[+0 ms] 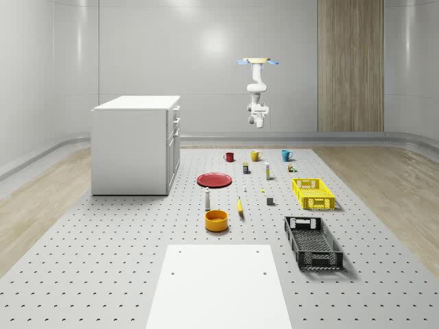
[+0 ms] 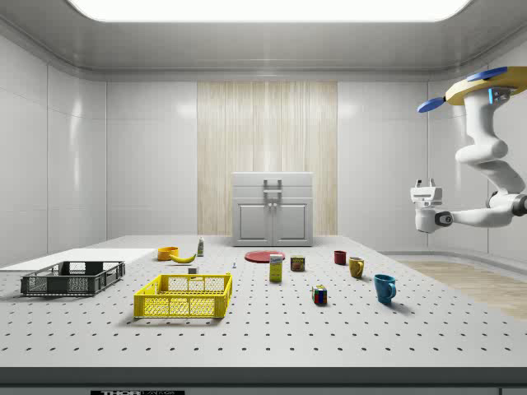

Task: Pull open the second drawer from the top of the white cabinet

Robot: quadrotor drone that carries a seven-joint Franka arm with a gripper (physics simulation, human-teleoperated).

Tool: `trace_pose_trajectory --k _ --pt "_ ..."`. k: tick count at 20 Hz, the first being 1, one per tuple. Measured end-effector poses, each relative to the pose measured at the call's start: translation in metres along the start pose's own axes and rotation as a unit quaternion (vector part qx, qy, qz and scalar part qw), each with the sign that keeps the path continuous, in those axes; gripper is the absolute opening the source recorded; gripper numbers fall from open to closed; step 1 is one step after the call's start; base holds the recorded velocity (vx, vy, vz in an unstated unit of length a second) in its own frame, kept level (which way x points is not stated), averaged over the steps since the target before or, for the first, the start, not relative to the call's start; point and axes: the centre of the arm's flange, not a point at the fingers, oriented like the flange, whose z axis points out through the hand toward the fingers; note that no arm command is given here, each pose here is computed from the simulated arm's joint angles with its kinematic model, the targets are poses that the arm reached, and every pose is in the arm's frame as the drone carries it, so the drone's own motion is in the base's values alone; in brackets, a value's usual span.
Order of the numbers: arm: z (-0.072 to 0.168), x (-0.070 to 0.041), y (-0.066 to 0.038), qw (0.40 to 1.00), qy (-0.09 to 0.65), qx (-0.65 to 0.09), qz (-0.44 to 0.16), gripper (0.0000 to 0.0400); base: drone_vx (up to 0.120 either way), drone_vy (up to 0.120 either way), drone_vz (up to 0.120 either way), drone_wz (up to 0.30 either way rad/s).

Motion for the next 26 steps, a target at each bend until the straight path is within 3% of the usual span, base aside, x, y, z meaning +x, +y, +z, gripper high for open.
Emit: trace_pose_trajectory --k 5,12,14,24,26 --pt "-0.037 -0.003 0.003 1.0 0.001 0.001 0.0 0.0322 0.0 0.0 0.0 0.0" --pt "-0.075 -0.002 0.0 1.0 0.003 0.003 0.0 0.0304 0.0 0.0 0.0 0.0" --pt "-0.081 -0.003 -0.002 1.0 0.004 0.004 0.0 0.0302 0.0 0.0 0.0 0.0" --pt "-0.092 -0.004 -0.004 1.0 0.007 0.007 0.0 0.03 0.0 -0.12 0.0 0.0" --pt "-0.093 -0.004 -0.004 1.0 0.007 0.007 0.0 0.03 0.12 -0.12 0.0 0.0"
